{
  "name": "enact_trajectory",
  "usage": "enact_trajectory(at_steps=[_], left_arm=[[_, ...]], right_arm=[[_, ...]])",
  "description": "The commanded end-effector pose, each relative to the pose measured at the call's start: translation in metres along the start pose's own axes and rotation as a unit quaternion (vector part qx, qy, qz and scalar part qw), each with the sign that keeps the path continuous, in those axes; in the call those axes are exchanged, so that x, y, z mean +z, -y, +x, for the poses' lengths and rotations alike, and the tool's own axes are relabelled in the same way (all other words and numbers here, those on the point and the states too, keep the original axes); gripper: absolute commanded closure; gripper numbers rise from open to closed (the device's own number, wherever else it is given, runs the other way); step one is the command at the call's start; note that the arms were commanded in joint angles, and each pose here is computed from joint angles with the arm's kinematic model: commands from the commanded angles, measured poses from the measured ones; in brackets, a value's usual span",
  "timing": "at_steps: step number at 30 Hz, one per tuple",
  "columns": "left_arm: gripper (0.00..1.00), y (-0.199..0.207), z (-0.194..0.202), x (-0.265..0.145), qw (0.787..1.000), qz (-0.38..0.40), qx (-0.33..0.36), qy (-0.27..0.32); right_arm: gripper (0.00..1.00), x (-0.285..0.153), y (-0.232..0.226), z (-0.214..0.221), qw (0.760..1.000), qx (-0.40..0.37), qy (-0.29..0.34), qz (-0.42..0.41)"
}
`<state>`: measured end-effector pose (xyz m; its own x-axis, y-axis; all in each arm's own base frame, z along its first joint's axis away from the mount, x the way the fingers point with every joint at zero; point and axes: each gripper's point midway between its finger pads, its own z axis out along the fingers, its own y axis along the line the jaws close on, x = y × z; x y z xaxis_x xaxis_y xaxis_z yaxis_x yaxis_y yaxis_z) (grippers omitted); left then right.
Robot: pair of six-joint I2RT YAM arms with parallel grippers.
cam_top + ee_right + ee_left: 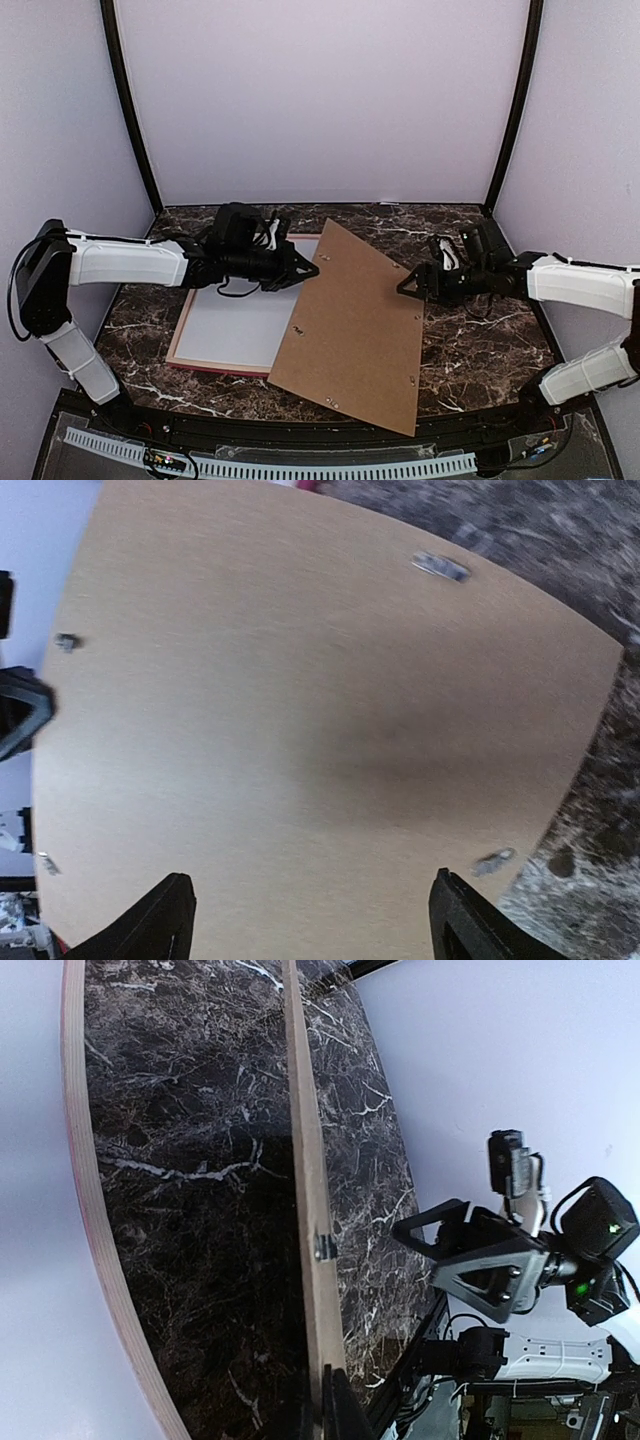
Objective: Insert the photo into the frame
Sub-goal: Turn over the backboard, then pick up the backboard from the center of the board.
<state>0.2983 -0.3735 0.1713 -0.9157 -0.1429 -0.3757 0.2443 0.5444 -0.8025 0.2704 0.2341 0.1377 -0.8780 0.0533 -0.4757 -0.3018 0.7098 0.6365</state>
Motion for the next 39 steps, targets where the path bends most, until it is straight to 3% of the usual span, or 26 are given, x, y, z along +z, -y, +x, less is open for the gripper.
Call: enact_trajectory(at_steps=[1,15,31,39], left_arm=[[0.98,0.003,0.003,0.001,1.000,0.017,0.024,0.001],[0.94,-0.005,0.003,0.003,1.000,0.005,0.023,0.004],[0.76,-0.008,0.015,0.010,1.000,0.019,0.004,-0.023],[0.79,-0.008,0.023,0.014,0.999,0.035,-0.008,-0.040]], right_arm=[[0.18,0.001,0.055,0.021,0.995,0.025,-0.004,0.092],[0.13,0.019,0.092,0.063,0.990,0.067,-0.042,0.113],[0.13,0.038,0.075,0.071,0.994,0.088,-0.053,0.026],[0.14,0.040,0.068,0.069,0.995,0.085,-0.052,0.006]])
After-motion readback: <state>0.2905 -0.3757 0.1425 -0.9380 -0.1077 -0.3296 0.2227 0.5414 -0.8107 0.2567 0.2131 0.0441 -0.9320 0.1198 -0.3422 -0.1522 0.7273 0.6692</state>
